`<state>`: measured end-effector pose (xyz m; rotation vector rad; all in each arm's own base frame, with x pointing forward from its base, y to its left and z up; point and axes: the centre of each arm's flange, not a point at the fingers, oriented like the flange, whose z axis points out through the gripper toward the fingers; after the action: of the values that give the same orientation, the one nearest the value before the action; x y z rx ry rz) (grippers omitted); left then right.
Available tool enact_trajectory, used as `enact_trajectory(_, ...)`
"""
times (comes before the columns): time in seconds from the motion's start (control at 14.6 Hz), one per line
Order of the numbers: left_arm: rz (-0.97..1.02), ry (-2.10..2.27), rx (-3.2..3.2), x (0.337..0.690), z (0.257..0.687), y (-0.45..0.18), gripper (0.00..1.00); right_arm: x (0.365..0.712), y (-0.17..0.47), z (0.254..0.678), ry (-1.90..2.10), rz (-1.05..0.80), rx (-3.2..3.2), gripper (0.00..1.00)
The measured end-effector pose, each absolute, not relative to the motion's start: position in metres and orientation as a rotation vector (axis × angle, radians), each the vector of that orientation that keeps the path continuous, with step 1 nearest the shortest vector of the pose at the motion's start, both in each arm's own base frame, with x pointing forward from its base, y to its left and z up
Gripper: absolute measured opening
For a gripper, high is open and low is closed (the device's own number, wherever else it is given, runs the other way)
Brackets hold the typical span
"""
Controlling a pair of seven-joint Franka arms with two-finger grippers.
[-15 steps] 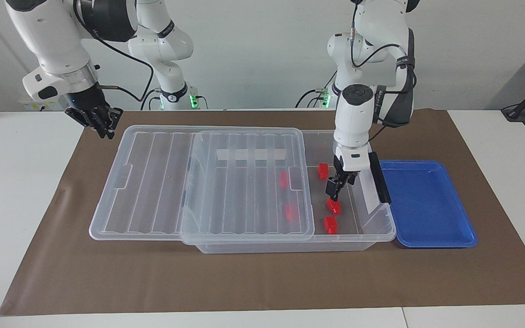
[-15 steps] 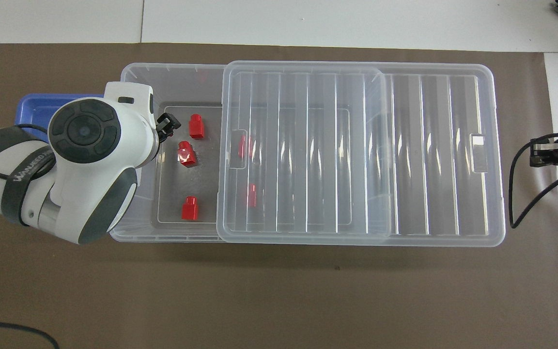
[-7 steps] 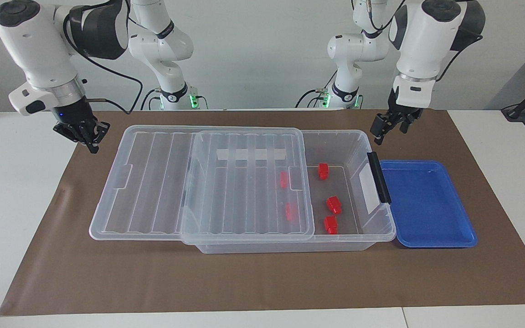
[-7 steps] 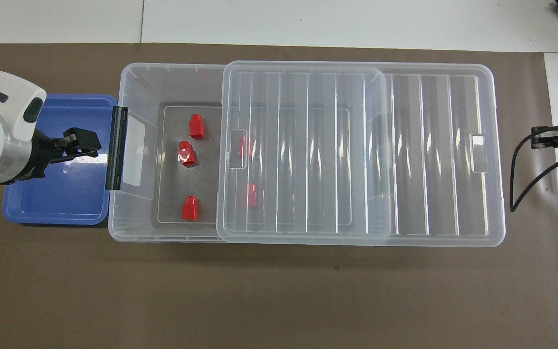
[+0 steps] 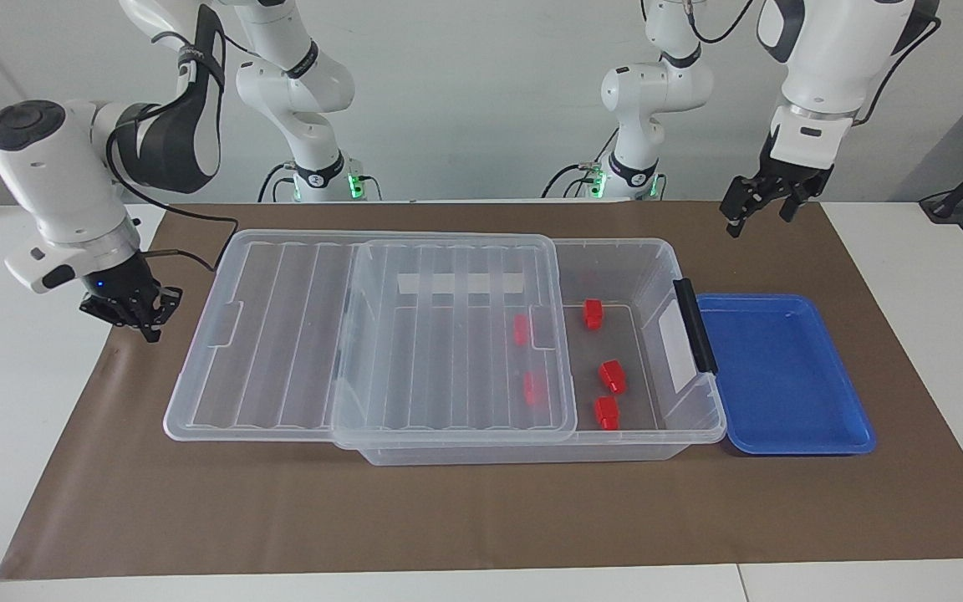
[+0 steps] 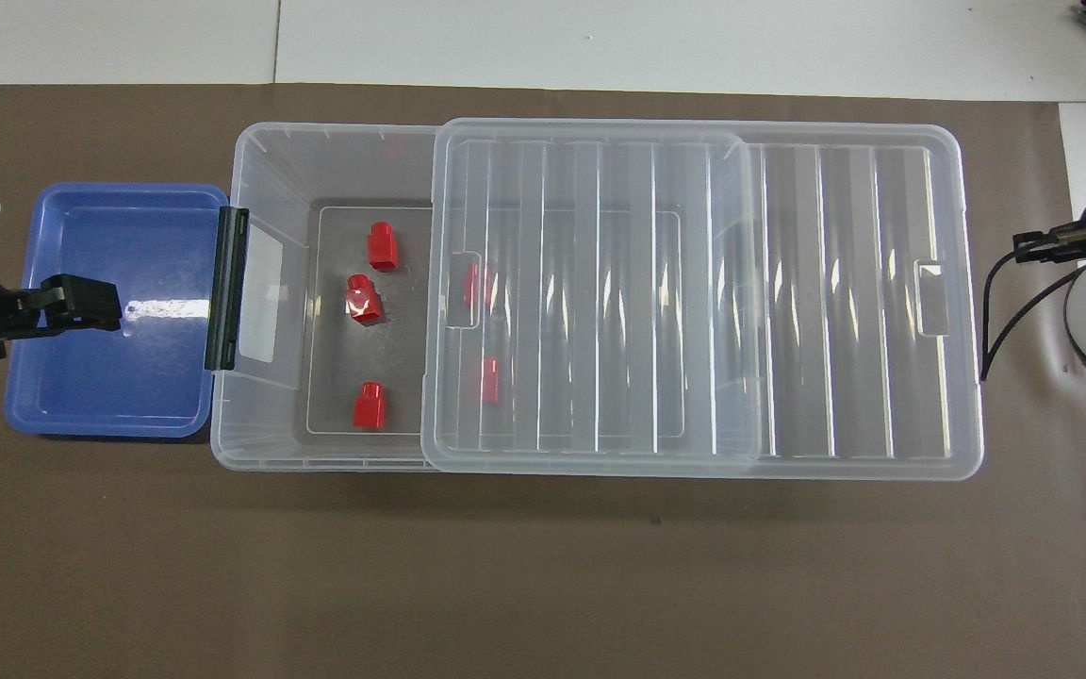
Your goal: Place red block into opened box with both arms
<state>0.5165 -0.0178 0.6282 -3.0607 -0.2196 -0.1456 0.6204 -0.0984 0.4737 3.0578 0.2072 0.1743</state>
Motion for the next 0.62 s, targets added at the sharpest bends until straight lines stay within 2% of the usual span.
enact_trajectory(0.21,-0.15,-0.2,-3.059,0.517,0.632,0.015,1.0,0.619,-0.095,0.459,0.222,0.165,3.106,0.01)
enact_trajectory(0.62,-0.184,-0.222,-3.058,0.517,0.643,0.024,1.0,0.62,-0.078,0.457,0.209,0.186,3.179,0.01)
